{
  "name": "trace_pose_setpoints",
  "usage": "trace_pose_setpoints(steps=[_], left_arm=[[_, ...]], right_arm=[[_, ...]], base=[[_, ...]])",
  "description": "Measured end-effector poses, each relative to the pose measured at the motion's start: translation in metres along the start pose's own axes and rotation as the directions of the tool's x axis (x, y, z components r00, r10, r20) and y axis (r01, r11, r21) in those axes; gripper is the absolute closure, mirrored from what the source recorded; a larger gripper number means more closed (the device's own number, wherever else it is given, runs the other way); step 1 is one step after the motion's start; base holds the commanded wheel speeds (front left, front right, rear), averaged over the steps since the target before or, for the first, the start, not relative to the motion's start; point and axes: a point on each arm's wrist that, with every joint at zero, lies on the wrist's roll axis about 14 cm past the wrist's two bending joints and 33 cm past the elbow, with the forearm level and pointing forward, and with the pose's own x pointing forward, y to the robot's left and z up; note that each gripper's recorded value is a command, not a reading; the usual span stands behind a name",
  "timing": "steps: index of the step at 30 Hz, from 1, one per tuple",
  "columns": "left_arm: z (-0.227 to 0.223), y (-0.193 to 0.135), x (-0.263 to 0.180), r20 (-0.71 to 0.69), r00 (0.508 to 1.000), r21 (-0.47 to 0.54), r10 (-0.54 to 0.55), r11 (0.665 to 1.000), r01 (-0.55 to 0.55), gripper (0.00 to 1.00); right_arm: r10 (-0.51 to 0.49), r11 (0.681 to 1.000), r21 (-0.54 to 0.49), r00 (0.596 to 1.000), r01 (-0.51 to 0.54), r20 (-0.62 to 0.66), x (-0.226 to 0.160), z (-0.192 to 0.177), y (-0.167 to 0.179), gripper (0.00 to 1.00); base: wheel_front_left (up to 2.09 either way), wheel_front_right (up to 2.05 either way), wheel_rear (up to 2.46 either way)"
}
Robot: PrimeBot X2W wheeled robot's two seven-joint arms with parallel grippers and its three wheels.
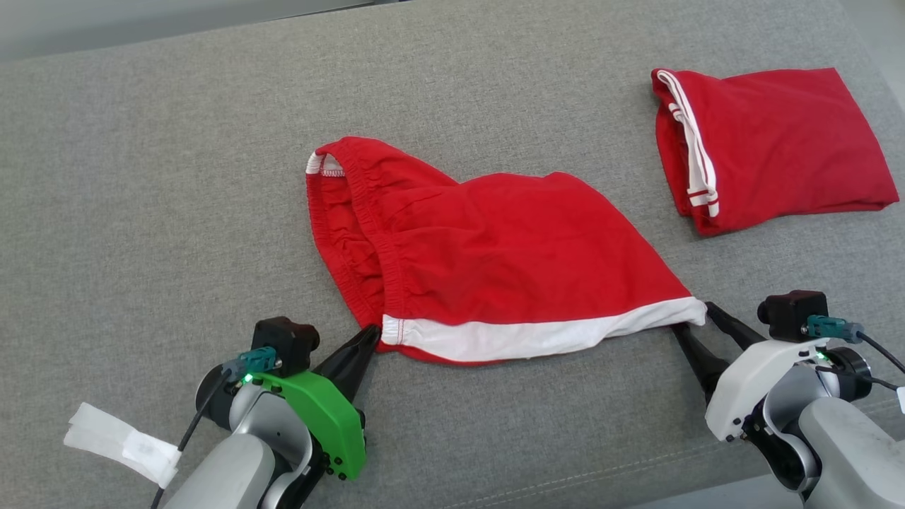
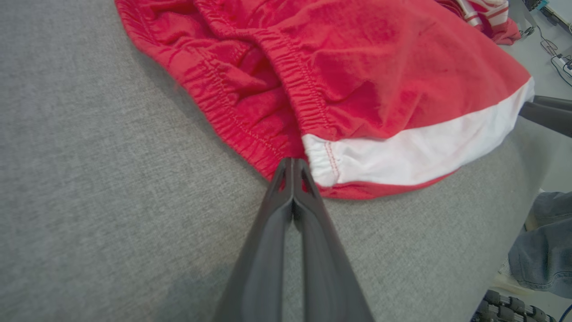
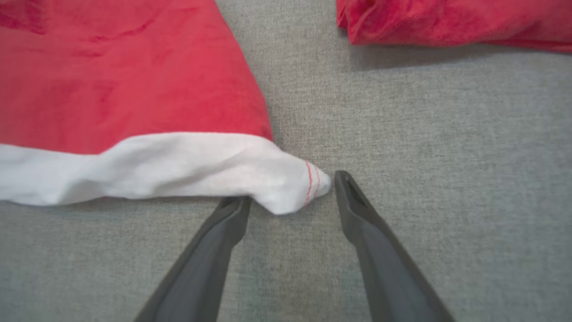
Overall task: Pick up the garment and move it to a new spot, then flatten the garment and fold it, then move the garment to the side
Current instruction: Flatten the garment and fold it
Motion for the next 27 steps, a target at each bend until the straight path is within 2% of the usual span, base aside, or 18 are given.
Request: trace_pose_setpoints(steps=[1, 3, 4, 9, 10, 12, 13, 16, 18, 19, 21, 23, 24, 27], left_arm=[[0.000, 0.000, 0.000, 0.000, 1.000, 0.000, 0.001, 1.000, -0.001, 1.00], [0.000, 0.000, 0.000, 0.000, 1.000, 0.000, 0.002, 1.000, -0.002, 1.00], [0.000, 0.001, -0.001, 0.000, 1.000, -0.001, 0.002, 1.000, -0.002, 1.00], [0.001, 0.001, 0.000, 0.007, 1.000, -0.017, 0.006, 1.000, -0.005, 1.00], [0.003, 0.002, 0.000, 0.014, 1.000, -0.029, 0.009, 1.000, -0.008, 0.95], [0.009, 0.005, -0.001, 0.037, 0.999, -0.052, 0.021, 0.998, -0.019, 0.71], [0.017, 0.009, -0.002, 0.063, 0.998, -0.062, 0.031, 0.998, -0.027, 0.60], [0.028, 0.010, -0.003, 0.102, 0.994, -0.068, 0.040, 0.997, -0.033, 0.57], [0.032, 0.007, -0.004, 0.116, 0.993, -0.066, 0.029, 0.998, -0.022, 0.52], [0.033, 0.006, -0.004, 0.119, 0.993, -0.065, 0.026, 0.998, -0.018, 0.45], [0.037, 0.004, -0.005, 0.130, 0.991, -0.063, 0.021, 0.998, -0.013, 0.22], [0.041, -0.001, -0.006, 0.143, 0.990, -0.067, 0.008, 0.998, 0.001, 0.04], [0.042, -0.004, -0.006, 0.148, 0.989, -0.071, 0.000, 0.997, 0.011, 0.00], [0.044, -0.012, -0.006, 0.145, 0.989, -0.078, -0.025, 0.996, 0.037, 0.00]], right_arm=[[-0.002, 1.000, 0.000, 1.000, 0.002, -0.003, 0.000, -0.001, -0.001, 0.09], [-0.005, 1.000, -0.002, 1.000, 0.005, -0.009, 0.001, -0.003, -0.002, 0.30], [-0.007, 1.000, -0.002, 1.000, 0.007, -0.013, 0.001, -0.003, -0.003, 0.33], [-0.001, 1.000, -0.008, 1.000, 0.001, -0.017, 0.003, -0.003, -0.003, 0.29], [-0.001, 1.000, -0.008, 1.000, 0.001, -0.015, 0.004, -0.003, -0.003, 0.31], [0.002, 1.000, -0.009, 1.000, -0.002, -0.017, 0.004, -0.004, -0.002, 0.38], [0.006, 1.000, -0.010, 1.000, -0.007, -0.021, 0.005, -0.005, -0.002, 0.52], [0.004, 1.000, -0.013, 1.000, -0.005, -0.020, 0.007, -0.004, -0.003, 0.58], [0.003, 1.000, -0.014, 1.000, -0.004, -0.021, 0.008, -0.005, -0.004, 0.62], [0.004, 1.000, -0.015, 1.000, -0.005, -0.020, 0.009, -0.005, -0.004, 0.65], [0.012, 1.000, -0.018, 1.000, -0.012, -0.023, 0.011, -0.005, -0.003, 0.70], [0.017, 1.000, -0.019, 1.000, -0.017, -0.023, 0.012, -0.005, -0.002, 0.92], [0.017, 1.000, -0.019, 1.000, -0.018, -0.025, 0.013, -0.005, -0.002, 1.00], [0.021, 1.000, -0.021, 0.999, -0.021, -0.029, 0.013, -0.006, -0.001, 1.00]], base=[[0.00, 0.00, 0.00], [0.00, 0.00, 0.00], [0.00, 0.00, 0.00], [0.00, 0.00, 0.00], [0.00, 0.00, 0.00], [0.00, 0.00, 0.00], [0.00, 0.00, 0.00], [0.00, 0.00, 0.00], [0.00, 0.00, 0.00], [0.00, 0.00, 0.00], [0.00, 0.00, 0.00], [0.00, 0.00, 0.00], [0.00, 0.00, 0.00], [0.00, 0.00, 0.00]])
